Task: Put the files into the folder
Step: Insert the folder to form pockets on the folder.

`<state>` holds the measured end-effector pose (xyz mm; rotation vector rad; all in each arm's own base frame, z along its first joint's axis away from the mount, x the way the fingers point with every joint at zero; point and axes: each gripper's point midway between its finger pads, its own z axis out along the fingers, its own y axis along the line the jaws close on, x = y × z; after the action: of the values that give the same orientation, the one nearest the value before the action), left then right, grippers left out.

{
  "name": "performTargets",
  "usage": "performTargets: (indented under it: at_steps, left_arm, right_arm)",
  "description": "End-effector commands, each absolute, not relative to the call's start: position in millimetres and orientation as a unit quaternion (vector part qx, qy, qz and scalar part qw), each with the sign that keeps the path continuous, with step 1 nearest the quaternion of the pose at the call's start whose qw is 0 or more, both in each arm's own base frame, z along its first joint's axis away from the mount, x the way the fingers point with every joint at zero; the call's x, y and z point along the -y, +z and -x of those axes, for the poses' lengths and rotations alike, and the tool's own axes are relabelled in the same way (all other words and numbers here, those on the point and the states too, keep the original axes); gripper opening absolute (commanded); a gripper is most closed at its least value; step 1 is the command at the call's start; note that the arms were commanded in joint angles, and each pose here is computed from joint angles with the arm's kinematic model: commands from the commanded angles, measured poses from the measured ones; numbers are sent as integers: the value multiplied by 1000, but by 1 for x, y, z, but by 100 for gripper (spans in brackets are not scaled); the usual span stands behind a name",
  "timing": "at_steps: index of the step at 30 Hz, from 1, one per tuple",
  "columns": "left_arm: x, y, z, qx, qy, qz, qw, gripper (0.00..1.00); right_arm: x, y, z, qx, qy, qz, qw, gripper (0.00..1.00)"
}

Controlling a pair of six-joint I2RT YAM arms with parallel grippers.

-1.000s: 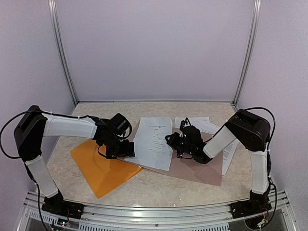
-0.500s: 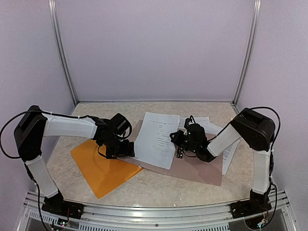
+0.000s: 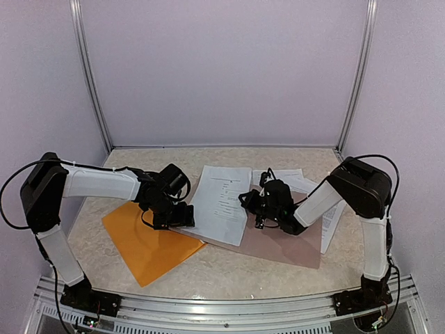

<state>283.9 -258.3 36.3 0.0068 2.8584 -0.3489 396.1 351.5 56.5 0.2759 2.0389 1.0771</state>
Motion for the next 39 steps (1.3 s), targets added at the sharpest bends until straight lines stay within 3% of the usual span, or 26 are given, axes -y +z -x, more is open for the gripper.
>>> performTargets:
  at_steps: [1, 39]
  left_arm:
    - [265, 34, -284, -984, -123, -6, 126, 86]
    - [264, 33, -282, -985, -122, -4, 124, 87]
  right_arm:
    - [-365, 49, -392, -807, 436, -107, 383, 0]
    - [-358, 59, -404, -800, 427, -111, 406, 0]
